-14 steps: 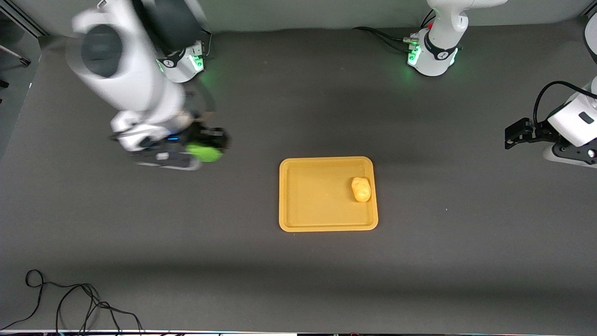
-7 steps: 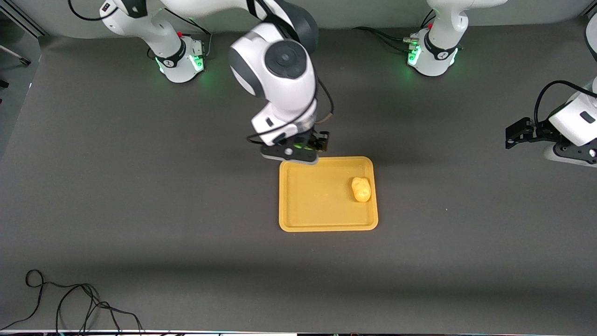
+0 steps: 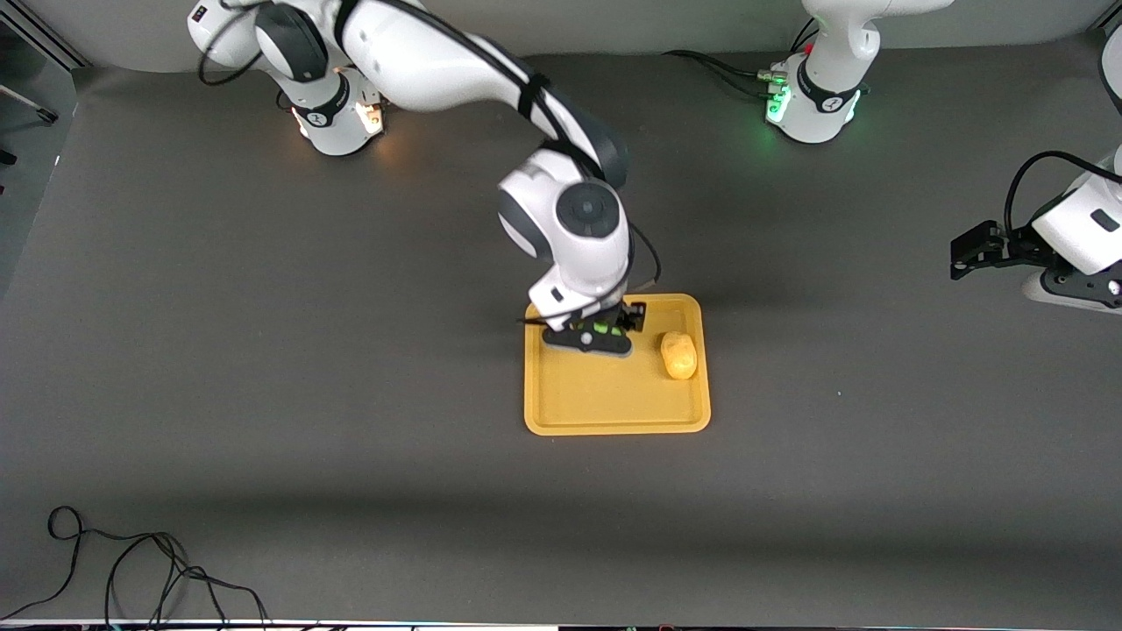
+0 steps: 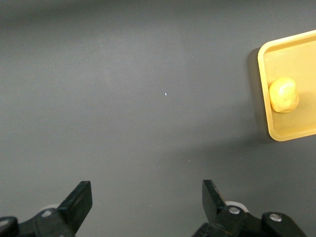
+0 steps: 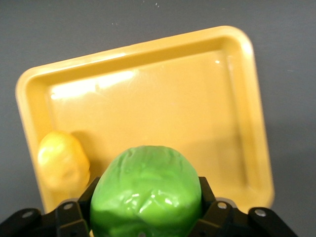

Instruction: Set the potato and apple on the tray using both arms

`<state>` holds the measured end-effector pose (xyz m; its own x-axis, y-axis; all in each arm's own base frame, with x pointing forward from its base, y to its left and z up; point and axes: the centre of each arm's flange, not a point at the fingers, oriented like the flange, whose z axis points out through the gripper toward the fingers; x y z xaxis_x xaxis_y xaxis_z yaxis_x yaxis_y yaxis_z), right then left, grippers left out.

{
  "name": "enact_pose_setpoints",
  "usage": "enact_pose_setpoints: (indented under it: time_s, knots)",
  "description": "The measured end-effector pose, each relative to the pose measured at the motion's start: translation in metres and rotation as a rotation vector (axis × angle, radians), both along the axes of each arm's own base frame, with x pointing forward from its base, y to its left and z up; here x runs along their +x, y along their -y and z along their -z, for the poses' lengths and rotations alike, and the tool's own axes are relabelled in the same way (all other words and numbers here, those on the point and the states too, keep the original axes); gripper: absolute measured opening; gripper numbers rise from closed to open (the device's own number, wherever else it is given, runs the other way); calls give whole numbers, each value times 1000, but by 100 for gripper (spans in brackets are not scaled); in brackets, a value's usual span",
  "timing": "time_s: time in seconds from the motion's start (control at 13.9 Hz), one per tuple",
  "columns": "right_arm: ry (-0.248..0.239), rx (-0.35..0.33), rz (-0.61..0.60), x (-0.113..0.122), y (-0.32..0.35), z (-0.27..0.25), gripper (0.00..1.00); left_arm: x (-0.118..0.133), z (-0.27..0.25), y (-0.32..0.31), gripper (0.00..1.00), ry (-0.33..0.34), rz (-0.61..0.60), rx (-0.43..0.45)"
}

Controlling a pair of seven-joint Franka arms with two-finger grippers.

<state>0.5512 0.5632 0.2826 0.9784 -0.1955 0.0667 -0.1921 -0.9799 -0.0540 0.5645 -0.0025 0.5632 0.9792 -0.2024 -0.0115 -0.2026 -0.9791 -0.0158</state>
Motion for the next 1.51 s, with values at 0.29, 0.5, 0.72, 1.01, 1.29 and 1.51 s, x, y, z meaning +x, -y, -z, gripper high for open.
enact_pose_setpoints:
  time_s: [0.29,0.5,0.72,1.01,1.29,1.51]
  knots:
    - [28,9,-4,4,-3,61,80,1,3,0,100,-6,-1,-1]
    - [37,12,-5,4,-3,79,80,1,3,-4,100,-6,-8,-1]
    - [39,11,-6,4,-2,92,80,1,3,-6,100,-6,-12,-1]
    - [49,18,-7,4,-3,97,100,1,3,-6,100,-6,-12,-1]
    - [14,-4,17,7,-5,19,100,1,3,-6,100,-6,-12,-1]
    - [-19,-15,48,4,15,-95,100,0,2,-6,100,-5,-12,-1]
